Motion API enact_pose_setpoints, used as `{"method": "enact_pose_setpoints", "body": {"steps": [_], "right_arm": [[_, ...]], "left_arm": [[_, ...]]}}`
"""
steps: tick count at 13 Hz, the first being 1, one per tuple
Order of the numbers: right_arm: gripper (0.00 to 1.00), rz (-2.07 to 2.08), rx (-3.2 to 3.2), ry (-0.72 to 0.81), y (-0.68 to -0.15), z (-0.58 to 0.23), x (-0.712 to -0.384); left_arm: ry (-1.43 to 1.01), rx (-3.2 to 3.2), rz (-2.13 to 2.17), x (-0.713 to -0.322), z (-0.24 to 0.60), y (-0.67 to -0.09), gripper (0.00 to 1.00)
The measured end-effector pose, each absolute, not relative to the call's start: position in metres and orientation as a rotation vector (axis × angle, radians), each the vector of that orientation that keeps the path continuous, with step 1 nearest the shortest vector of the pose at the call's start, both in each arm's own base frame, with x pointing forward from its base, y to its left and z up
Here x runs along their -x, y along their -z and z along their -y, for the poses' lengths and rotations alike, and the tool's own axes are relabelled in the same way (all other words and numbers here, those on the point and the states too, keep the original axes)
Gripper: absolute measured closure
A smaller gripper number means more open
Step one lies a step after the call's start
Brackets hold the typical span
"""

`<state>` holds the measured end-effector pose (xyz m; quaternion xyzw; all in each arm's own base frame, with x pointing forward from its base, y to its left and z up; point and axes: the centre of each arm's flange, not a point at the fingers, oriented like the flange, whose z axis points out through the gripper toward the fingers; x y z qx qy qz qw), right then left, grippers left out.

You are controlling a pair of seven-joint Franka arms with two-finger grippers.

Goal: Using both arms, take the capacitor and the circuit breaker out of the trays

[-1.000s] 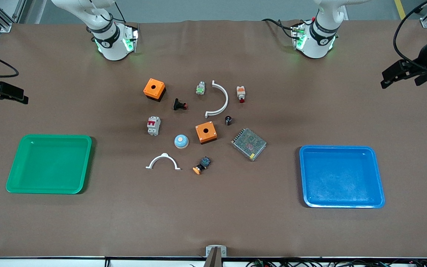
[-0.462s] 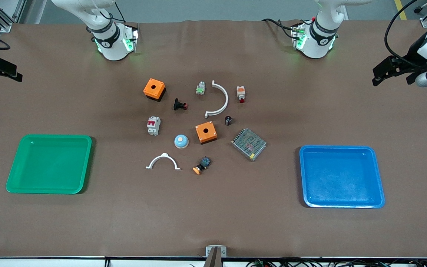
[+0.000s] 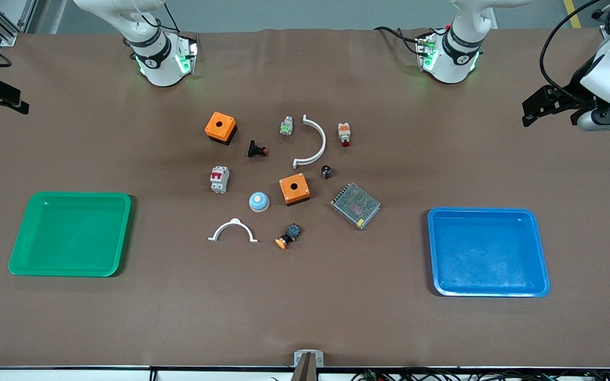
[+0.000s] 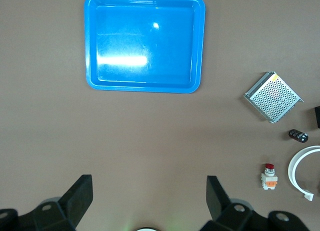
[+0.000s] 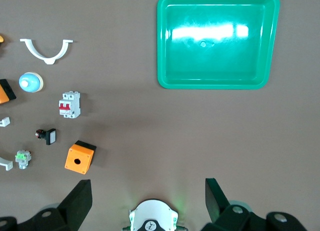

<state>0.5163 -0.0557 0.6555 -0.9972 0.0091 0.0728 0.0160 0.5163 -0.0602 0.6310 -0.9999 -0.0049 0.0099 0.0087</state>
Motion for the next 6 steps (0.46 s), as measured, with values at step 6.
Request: {"method": "enact_pose_setpoints", "body": {"steps": [6], "right_arm": [[0.00, -0.040, 3.098, -0.200, -0.6560, 0.0635, -0.5039]], "left_arm": [[0.002, 3.124, 0.024, -0.5187, 0.0571, -0.6406, 0.00]]}}
